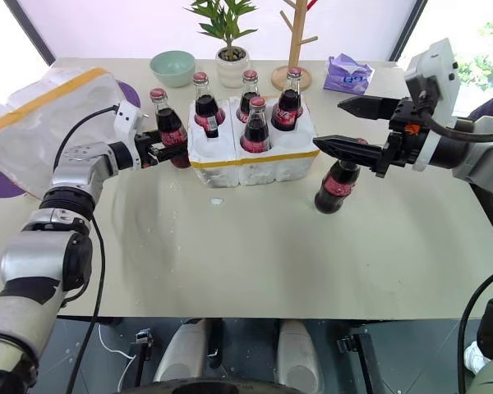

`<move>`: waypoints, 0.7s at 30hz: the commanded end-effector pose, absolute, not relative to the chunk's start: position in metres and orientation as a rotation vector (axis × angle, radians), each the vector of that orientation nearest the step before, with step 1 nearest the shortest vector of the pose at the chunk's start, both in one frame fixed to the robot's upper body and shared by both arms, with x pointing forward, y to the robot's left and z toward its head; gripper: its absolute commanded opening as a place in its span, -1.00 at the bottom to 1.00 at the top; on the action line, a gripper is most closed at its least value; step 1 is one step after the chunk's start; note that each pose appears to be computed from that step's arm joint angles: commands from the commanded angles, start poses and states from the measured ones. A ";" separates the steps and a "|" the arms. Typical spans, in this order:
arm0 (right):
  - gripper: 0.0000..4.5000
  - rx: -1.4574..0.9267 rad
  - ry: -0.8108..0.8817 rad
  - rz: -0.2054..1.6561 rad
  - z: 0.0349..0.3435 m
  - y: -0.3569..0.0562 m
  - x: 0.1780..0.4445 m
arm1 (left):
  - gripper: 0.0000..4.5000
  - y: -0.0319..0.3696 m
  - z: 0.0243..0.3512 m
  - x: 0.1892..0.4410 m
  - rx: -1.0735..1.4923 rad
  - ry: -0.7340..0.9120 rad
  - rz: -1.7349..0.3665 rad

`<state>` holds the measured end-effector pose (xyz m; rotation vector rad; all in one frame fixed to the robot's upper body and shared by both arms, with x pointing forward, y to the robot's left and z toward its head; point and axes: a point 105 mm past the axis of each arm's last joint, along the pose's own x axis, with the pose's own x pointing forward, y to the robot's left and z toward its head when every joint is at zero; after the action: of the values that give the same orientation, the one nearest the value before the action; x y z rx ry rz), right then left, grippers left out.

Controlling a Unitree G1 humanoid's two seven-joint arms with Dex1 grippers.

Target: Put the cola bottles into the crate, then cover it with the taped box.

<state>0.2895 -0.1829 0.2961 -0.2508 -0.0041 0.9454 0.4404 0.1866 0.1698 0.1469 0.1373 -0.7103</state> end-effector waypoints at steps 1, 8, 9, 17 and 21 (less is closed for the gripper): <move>1.00 -0.278 -0.053 0.954 0.307 -0.180 0.284 | 0.19 0.202 0.195 0.437 0.172 0.059 -0.709; 1.00 -0.276 -0.047 0.949 0.305 -0.180 0.280 | 0.19 0.229 0.227 0.402 0.119 0.014 -0.811; 1.00 -0.276 -0.045 0.948 0.304 -0.180 0.280 | 0.19 0.230 0.235 0.394 0.102 0.006 -0.841; 1.00 -0.270 -0.043 0.926 0.303 -0.183 0.275 | 0.19 0.195 0.316 0.342 -0.029 -0.147 -1.104; 1.00 -0.268 -0.045 0.920 0.302 -0.183 0.275 | 0.19 0.173 0.314 0.365 -0.016 -0.162 -1.083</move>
<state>0.2802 -0.1810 0.2902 -0.2478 0.0071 0.9346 0.3605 0.1767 0.3079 -0.0461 -0.1283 -1.0968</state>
